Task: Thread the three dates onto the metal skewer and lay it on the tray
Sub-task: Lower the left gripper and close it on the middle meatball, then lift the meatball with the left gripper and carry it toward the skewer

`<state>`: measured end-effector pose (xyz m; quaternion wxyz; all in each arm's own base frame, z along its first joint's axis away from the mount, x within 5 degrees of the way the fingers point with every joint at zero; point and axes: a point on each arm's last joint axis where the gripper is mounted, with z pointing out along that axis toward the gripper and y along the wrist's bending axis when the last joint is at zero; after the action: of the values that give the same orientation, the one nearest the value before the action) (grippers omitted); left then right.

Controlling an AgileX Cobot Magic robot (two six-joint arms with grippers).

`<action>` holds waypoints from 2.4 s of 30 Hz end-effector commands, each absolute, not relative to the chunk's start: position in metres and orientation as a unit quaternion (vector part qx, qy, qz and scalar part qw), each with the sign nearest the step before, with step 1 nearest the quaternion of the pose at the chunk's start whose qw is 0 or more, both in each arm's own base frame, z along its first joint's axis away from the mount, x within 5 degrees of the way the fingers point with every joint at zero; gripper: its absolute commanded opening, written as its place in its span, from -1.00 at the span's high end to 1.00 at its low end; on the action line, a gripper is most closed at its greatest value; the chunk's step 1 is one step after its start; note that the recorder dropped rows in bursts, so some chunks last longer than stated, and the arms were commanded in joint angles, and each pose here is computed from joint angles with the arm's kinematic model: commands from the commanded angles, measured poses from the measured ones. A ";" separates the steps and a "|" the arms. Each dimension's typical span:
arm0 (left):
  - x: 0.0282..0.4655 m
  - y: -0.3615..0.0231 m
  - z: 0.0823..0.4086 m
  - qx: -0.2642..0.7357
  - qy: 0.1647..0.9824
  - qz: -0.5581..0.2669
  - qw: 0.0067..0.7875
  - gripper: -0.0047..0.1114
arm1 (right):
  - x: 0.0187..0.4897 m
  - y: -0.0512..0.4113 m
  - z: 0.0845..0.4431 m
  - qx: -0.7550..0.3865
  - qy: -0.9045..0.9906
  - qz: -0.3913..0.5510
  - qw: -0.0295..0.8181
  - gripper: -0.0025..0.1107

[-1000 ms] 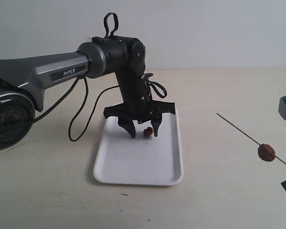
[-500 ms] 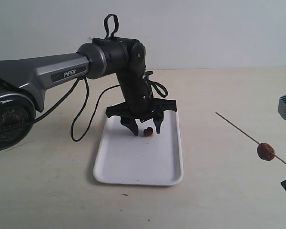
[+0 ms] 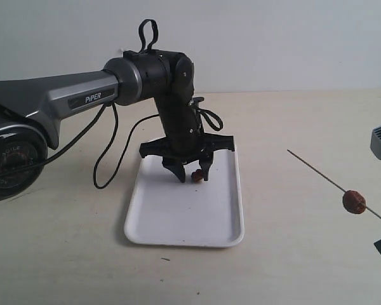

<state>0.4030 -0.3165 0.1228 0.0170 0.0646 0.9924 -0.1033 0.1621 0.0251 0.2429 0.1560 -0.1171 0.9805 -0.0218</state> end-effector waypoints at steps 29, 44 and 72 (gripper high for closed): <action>0.404 -0.317 0.121 0.065 0.992 -0.105 0.021 0.22 | 0.164 0.024 0.246 -0.120 0.978 -0.025 0.171 0.96; 0.403 -0.316 0.121 0.067 0.993 -0.101 0.014 0.39 | 0.164 0.024 0.246 -0.120 0.978 -0.025 0.171 0.96; 0.409 -0.321 0.178 0.356 0.922 -0.110 0.102 0.54 | 0.159 0.031 0.245 -0.117 0.982 0.015 0.147 0.96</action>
<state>0.4089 -0.3211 0.1507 0.0706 0.2711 0.9535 -0.1108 0.1607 0.0280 0.2424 0.1497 -0.1097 0.9826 -0.0039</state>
